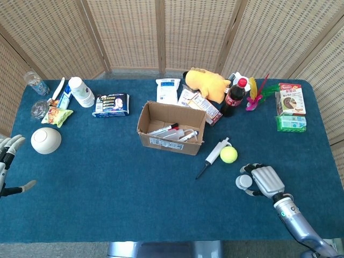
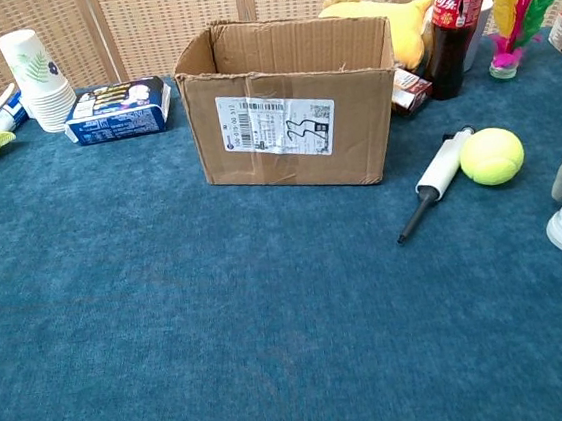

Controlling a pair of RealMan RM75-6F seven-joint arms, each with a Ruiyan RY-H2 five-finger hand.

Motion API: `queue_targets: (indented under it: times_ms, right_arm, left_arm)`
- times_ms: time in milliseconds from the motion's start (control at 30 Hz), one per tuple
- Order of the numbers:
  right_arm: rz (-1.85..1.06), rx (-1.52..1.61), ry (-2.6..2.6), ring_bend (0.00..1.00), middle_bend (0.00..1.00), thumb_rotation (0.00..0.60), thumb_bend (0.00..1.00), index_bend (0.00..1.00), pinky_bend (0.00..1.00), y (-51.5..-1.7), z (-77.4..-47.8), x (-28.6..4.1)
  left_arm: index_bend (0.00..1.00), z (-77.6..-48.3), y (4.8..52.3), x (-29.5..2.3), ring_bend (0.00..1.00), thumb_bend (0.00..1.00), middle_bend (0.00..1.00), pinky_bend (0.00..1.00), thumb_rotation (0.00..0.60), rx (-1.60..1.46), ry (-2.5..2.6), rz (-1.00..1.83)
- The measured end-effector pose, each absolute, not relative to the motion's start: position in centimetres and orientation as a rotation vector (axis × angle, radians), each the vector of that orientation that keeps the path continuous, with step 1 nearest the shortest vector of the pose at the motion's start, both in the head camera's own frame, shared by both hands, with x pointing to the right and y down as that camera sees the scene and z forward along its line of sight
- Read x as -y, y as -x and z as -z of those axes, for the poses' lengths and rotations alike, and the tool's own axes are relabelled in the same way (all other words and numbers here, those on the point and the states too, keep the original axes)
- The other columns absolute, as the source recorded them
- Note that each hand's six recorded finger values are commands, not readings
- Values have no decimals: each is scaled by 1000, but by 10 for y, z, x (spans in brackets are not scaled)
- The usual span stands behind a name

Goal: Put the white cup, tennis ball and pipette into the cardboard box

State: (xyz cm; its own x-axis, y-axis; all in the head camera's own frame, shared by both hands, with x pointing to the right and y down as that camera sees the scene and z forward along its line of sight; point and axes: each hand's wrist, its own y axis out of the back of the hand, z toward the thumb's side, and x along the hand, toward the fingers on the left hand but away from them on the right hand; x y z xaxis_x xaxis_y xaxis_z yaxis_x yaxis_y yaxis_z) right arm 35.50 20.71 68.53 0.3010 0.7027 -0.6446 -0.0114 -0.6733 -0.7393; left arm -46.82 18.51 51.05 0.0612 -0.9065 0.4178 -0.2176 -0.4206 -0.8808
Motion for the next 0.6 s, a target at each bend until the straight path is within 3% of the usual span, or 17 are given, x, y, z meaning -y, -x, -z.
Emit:
queue_targets:
  times_ms: [300, 600]
  right_arm:
    - [-1407, 648, 1903, 442, 488, 600, 479, 496, 497, -361, -688, -207]
    - [-1348, 680, 1909, 455, 499, 600, 502, 510, 506, -358, -676, -207]
  left_arm:
    - [0, -513, 467, -186, 0, 37, 0, 57, 600, -1122, 1715, 1406]
    - [0, -514, 466, -186, 0, 38, 0, 62, 600, -1115, 1720, 1409]
